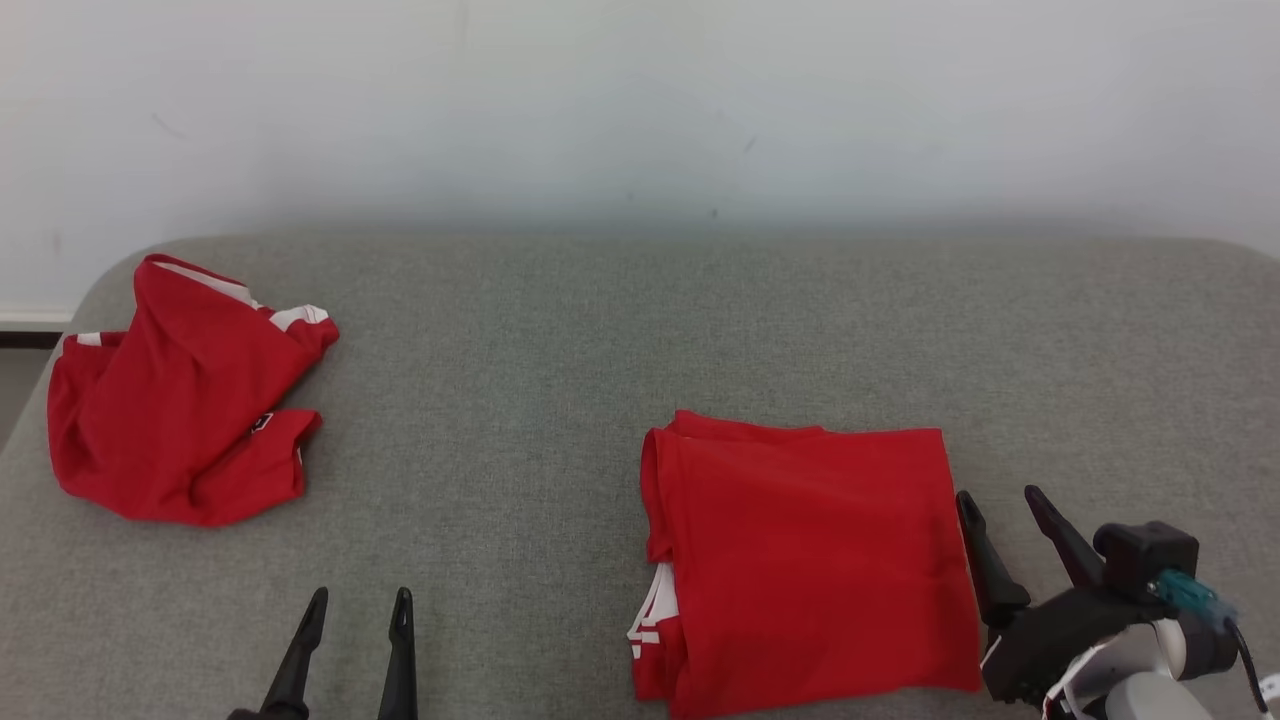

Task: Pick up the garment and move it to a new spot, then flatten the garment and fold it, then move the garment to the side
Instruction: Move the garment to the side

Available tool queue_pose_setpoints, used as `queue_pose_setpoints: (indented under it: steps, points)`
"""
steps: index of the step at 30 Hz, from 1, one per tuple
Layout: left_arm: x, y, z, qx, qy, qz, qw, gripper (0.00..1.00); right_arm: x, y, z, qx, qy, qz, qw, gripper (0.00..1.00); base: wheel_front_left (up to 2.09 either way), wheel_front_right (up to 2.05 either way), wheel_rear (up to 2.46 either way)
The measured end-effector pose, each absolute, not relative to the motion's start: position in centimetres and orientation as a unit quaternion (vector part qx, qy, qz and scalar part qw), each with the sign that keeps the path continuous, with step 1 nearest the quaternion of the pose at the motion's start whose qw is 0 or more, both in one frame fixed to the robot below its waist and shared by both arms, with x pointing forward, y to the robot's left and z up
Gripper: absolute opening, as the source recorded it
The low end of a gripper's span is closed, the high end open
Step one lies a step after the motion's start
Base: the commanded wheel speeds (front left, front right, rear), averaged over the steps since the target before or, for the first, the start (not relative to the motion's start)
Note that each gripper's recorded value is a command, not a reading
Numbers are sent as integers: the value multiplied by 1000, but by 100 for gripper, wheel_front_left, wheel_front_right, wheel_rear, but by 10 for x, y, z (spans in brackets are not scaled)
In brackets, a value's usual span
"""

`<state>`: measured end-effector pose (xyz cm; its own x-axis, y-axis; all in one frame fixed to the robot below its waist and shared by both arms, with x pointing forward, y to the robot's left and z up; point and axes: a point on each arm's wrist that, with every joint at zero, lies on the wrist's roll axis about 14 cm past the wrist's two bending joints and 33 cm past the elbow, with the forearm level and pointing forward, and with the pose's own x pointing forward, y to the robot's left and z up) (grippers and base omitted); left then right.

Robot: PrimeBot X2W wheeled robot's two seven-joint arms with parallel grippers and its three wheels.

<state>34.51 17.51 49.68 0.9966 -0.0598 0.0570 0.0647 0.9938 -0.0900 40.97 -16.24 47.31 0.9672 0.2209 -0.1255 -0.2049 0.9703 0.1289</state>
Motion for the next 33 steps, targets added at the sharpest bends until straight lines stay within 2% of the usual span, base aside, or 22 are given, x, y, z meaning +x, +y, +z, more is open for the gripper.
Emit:
queue_pose_setpoints:
  steps: [9, 16, 17, 18, 19, 25, 33]
  points:
    - [356, 178, 491, -47, -19, -26, 998, 100, 433, -157, 428, 46, 158, 107, 980, 100, 0, 0, 0]
    - [357, 184, 488, -48, -13, -15, 999, 100, 427, -141, 392, 55, 221, 117, 967, 100, 0, 0, 0]
    - [357, 185, 487, -49, -12, -13, 999, 100, 424, -139, 386, 59, 232, 117, 964, 80, 0, 0, 0]
    - [358, 186, 487, -48, -12, -11, 999, 100, 423, -138, 384, 64, 237, 116, 962, 33, 0, 0, 0]
    - [358, 186, 487, -48, -12, -10, 999, 100, 423, -137, 384, 64, 238, 116, 962, 0, 0, 0, 0]
    - [362, 182, 485, -50, -8, -16, 999, 100, 432, -140, 388, 61, 233, 114, 964, 0, 0, 0, 0]
    - [389, 168, 490, -56, -19, -39, 998, 100, 489, -156, 426, 26, 182, 115, 976, 0, 0, 0, 0]
